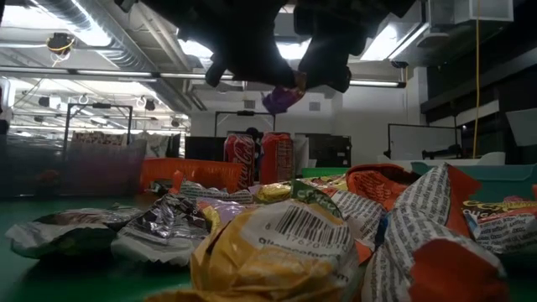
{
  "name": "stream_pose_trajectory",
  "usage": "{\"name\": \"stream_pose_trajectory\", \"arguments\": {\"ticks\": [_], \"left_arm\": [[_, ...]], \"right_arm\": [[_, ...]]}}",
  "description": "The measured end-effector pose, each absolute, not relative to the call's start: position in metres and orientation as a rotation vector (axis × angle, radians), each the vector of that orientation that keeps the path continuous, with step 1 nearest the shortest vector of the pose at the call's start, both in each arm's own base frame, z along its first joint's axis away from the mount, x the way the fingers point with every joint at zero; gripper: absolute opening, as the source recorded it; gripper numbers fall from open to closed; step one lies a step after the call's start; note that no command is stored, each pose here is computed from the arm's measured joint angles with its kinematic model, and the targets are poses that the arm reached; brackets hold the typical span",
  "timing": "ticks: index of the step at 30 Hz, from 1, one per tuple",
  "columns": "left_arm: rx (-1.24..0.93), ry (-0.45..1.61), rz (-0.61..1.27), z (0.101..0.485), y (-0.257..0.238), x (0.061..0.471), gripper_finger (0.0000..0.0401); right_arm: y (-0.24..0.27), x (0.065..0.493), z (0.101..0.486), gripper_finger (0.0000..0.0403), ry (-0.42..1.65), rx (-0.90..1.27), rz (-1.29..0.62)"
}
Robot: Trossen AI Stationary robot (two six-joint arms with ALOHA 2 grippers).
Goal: Sort candy
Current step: Put the violet gummy into the white bin
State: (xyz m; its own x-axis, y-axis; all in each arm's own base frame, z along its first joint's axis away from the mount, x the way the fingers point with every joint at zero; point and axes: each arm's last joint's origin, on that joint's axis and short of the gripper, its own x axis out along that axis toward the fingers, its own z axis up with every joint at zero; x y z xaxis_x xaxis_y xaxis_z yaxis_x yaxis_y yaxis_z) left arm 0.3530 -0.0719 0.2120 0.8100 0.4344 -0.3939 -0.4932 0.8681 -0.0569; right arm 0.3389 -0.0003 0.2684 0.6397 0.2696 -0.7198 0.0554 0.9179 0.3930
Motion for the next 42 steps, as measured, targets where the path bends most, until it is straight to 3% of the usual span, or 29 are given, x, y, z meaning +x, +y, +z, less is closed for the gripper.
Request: {"name": "stream_pose_trajectory", "arguments": {"ticks": [8,17,24,31,36,42], "left_arm": [[-0.168,0.364,0.495,0.214,-0.072,0.354,0.0],[-0.168,0.366,0.495,0.213,-0.072,0.354,0.0],[-0.174,0.373,0.472,0.213,-0.073,0.354,0.0005],[-0.178,0.371,0.467,0.214,-0.072,0.354,0.007],[-0.193,0.353,0.432,0.228,-0.073,0.349,0.0103],[-0.153,0.338,0.37,0.261,-0.068,0.33,0.0104]], "right_arm": [[-0.001,0.34,0.269,0.0133,0.864,0.387,0.094],[-0.001,0.339,0.268,0.0011,0.867,0.377,0.097],[-0.001,0.339,0.268,0.0008,0.872,0.357,0.105],[-0.002,0.336,0.271,0.0003,0.909,0.309,0.102],[-0.007,0.33,0.277,0.0004,0.967,0.215,0.016],[-0.027,0.309,0.289,0.0002,1.036,0.2,-0.049]]}}
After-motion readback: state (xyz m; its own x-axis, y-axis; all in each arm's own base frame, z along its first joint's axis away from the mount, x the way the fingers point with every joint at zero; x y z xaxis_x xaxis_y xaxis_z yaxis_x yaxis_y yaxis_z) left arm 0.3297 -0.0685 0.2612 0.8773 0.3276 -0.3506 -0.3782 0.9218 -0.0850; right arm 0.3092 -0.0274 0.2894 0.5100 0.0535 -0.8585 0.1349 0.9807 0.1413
